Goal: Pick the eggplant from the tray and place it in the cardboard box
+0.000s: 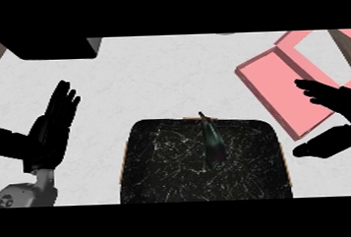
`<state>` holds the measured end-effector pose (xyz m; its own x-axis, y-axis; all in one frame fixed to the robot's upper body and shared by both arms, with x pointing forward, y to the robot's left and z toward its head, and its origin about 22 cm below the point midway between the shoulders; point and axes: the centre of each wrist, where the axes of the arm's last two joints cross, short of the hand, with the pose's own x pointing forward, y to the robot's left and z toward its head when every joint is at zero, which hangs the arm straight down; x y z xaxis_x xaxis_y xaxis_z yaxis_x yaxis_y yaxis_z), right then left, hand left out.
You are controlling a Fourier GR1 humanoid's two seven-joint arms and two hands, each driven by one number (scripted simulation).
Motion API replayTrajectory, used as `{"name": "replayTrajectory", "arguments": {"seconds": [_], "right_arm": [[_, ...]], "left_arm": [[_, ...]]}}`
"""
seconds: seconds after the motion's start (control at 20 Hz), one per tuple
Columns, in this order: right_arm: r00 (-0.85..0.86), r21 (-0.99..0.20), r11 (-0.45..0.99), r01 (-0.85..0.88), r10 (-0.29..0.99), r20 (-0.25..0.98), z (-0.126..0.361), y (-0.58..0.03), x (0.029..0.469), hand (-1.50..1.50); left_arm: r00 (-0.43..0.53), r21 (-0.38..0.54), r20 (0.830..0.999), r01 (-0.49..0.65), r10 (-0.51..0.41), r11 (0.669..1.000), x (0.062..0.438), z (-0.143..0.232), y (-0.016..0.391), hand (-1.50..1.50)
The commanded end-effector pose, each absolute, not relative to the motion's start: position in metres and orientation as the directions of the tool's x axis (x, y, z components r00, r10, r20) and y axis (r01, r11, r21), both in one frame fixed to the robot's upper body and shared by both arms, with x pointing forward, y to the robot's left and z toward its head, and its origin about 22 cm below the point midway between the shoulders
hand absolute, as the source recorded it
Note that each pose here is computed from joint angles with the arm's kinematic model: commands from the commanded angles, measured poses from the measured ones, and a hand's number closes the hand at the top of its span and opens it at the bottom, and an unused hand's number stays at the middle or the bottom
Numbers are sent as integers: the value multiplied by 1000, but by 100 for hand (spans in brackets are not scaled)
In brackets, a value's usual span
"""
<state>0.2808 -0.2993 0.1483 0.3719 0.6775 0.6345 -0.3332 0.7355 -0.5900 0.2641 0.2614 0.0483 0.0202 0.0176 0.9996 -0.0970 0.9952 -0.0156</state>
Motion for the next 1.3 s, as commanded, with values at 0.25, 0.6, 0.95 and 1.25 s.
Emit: {"name": "replayTrajectory", "arguments": {"seconds": [0.25,0.6,0.95,1.25], "right_arm": [[394,-452,777,-437,618,681,185,-240,308,-150],[409,-479,744,-467,661,629,185,-180,310,-150],[458,-445,749,-491,657,599,165,-188,321,-150],[475,-445,760,-474,646,597,145,-164,323,-150]], "left_arm": [[43,-31,998,-93,35,995,267,58,269,0],[16,-23,1000,-111,25,994,269,60,265,0],[16,-20,1000,-120,22,993,263,44,265,0],[34,0,999,-102,4,995,250,58,269,0]]}}
